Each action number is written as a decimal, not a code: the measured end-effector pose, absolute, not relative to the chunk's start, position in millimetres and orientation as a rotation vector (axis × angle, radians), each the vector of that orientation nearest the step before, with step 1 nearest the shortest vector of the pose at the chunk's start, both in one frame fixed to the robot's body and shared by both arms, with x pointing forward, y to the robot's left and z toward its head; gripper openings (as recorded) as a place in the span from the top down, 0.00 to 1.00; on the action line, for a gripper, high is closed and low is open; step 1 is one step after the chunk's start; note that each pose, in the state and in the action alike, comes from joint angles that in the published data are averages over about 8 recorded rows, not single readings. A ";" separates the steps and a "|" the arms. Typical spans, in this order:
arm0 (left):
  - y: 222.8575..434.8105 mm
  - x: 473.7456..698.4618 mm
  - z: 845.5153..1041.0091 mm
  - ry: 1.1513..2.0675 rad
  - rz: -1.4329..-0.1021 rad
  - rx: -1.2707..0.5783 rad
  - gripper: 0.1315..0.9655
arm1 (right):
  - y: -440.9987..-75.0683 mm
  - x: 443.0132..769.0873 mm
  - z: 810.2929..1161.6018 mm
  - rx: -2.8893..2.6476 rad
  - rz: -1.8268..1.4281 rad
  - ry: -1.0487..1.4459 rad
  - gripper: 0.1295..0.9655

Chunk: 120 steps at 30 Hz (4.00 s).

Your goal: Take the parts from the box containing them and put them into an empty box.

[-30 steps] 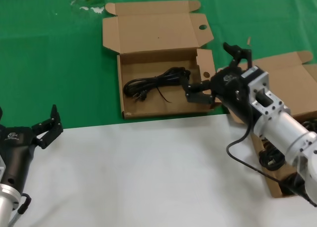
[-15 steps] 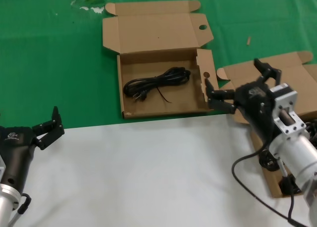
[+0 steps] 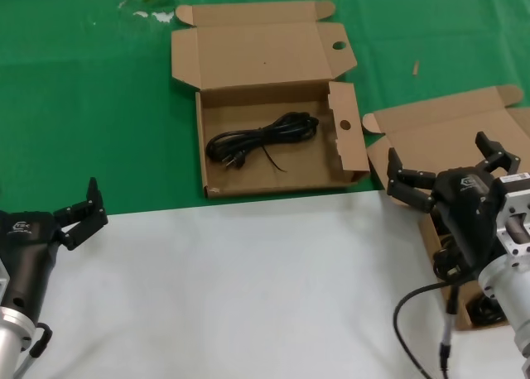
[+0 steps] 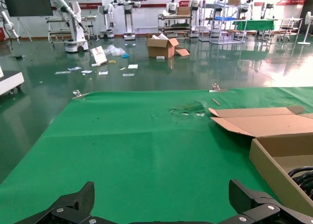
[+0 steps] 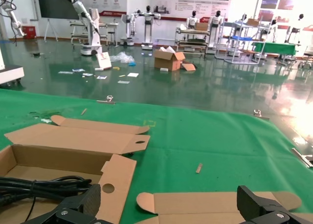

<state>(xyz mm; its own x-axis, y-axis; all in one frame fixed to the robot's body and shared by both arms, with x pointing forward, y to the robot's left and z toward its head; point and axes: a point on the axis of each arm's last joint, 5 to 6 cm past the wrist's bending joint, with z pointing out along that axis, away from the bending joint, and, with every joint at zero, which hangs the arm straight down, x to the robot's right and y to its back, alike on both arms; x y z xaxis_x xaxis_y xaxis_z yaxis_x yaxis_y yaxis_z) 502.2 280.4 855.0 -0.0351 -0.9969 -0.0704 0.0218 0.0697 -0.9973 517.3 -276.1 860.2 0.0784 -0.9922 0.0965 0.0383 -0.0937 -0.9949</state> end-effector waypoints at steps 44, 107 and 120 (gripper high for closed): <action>280.4 502.2 855.0 1.253 -1.193 -1.125 0.00 | -277.1 515.0 859.0 -1.283 -1.237 1.091 0.00; 280.4 502.2 855.0 1.253 -1.193 -1.125 0.00 | -277.1 515.0 859.0 -1.283 -1.237 1.091 0.00; 280.4 502.2 855.0 1.253 -1.193 -1.125 0.00 | -277.1 515.0 859.0 -1.283 -1.237 1.091 0.00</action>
<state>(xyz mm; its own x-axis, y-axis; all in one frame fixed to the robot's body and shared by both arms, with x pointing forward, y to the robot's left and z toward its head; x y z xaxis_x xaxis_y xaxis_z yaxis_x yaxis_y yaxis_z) 502.2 280.4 855.0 -0.0351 -0.9969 -0.0707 0.0218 0.0699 -0.9973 515.0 -277.1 859.0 0.0680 -0.9936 0.0901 0.0343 -0.0879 -0.9955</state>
